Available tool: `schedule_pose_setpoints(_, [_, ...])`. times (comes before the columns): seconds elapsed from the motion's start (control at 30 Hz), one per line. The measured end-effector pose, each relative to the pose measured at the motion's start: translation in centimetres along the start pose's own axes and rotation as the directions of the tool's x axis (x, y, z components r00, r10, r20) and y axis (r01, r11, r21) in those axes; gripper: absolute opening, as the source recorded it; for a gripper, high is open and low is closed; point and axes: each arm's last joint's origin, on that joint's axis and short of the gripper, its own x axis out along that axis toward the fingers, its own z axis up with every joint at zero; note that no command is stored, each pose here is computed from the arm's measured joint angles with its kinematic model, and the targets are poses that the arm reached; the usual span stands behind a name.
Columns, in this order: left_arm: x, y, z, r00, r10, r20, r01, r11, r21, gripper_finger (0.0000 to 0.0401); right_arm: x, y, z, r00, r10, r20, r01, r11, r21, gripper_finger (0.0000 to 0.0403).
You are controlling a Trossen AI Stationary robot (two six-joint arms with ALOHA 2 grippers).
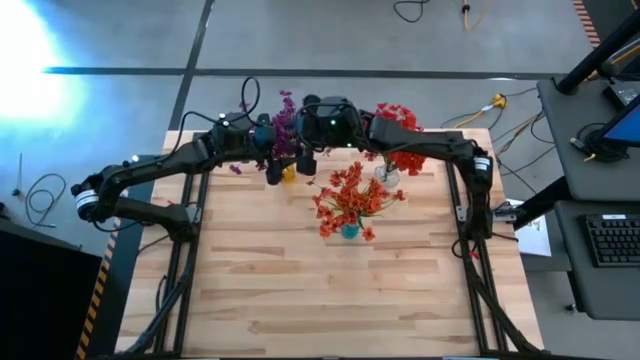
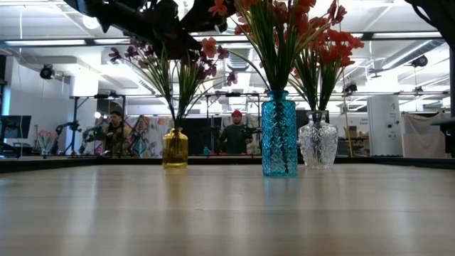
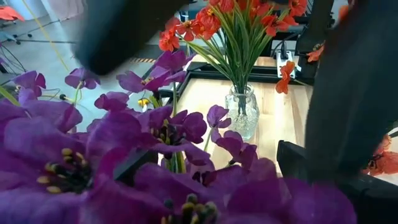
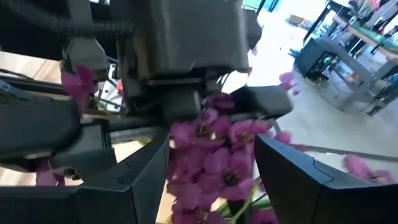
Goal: Sort flowers into vase by color
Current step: Put the violet flowers into the yellow vase
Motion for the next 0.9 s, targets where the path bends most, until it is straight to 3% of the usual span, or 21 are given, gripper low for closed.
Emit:
schedule_pose_setpoints(0.5, [0.0,0.0,0.1,1.000,0.004,0.010,-0.004,1.000,-0.017,0.0314,1.6,0.9,-2.3,0.998,0.033,0.055,-0.035,0.999,0.030,0.0219])
schedule_pose_setpoints(0.9, [0.0,0.0,0.2,1.000,0.004,0.019,-0.003,0.996,-0.090,0.0314,1.9,0.5,-2.4,0.999,0.009,0.053,-0.011,0.999,0.035,0.0141])
